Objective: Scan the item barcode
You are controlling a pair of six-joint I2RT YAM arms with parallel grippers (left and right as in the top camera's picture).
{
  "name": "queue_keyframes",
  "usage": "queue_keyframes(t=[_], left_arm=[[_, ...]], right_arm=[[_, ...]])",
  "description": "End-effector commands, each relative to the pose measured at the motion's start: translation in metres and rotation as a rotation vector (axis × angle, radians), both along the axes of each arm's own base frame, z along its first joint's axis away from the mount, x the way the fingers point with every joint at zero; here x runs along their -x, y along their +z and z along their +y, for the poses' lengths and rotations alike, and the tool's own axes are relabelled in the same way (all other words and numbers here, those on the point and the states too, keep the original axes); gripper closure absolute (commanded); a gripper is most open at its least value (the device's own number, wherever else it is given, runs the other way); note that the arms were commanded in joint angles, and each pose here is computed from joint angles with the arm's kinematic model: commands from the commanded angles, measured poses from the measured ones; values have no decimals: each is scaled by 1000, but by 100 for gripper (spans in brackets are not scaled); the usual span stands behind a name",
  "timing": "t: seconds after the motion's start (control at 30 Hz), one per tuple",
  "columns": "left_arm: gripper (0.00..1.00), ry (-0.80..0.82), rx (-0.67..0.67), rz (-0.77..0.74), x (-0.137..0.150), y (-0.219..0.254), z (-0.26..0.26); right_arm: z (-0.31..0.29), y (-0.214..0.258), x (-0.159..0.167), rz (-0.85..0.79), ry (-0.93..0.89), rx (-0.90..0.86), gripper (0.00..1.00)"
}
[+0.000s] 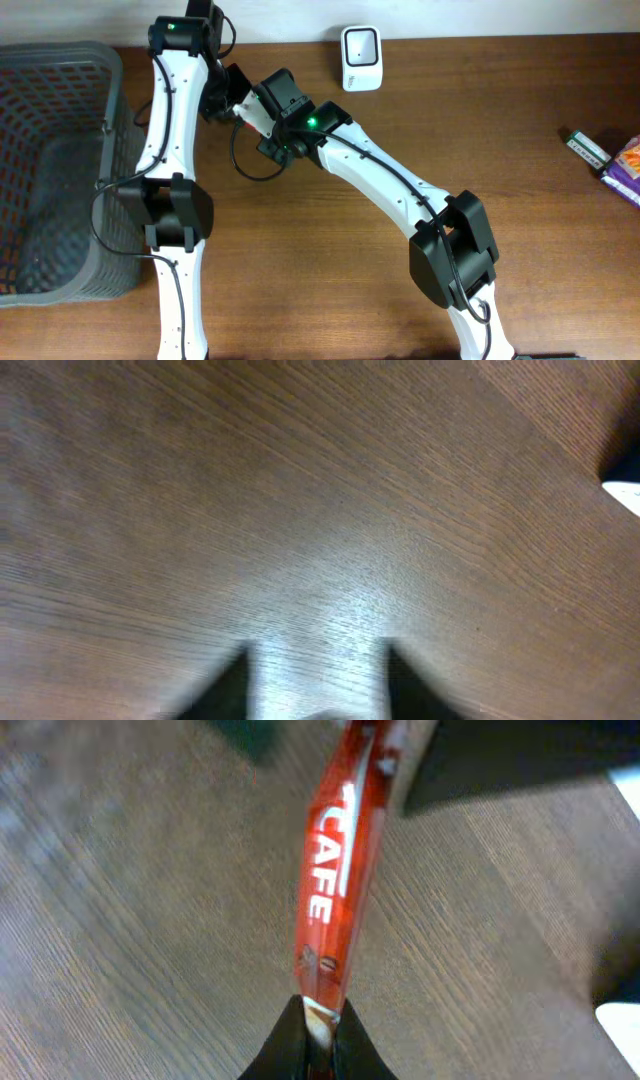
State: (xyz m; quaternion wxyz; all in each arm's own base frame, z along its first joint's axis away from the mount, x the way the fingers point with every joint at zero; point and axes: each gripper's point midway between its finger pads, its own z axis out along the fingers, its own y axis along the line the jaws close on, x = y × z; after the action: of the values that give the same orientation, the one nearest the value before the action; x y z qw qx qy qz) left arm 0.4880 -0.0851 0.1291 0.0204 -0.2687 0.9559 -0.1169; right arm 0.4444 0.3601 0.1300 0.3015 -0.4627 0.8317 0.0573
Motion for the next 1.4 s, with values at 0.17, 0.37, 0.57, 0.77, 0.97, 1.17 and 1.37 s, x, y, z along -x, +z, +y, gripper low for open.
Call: queue_keyframes(t=[0.17,0.37,0.57,0.77,0.97,1.17,1.37], left_arm=[[1,-52,-183,-12,-2,-9,22],[1,-56,-191,3,2,-10,23],[1,-56,-191,10,4,-10,23],[1,-56,-191,9,3,-10,23],[1,-57,-192,14,5,-10,23],[1,-57,-193,21,6,-10,23],[1,-60,-192,21,7,-10,22]], right_arm=[[-150,18,-102,-25,-635,-148,96],[-188,61,-161,-232,-754,-328,96],[-186,23,-201,-330,-770,-384,96],[-221,-5,-212,-300,-864,-388,95],[-287,62,-186,-296,-1047,-385,96],[-497,139,-86,-295,-1614,-392,96],[-686,41,54,1,-2120,-159,96]])
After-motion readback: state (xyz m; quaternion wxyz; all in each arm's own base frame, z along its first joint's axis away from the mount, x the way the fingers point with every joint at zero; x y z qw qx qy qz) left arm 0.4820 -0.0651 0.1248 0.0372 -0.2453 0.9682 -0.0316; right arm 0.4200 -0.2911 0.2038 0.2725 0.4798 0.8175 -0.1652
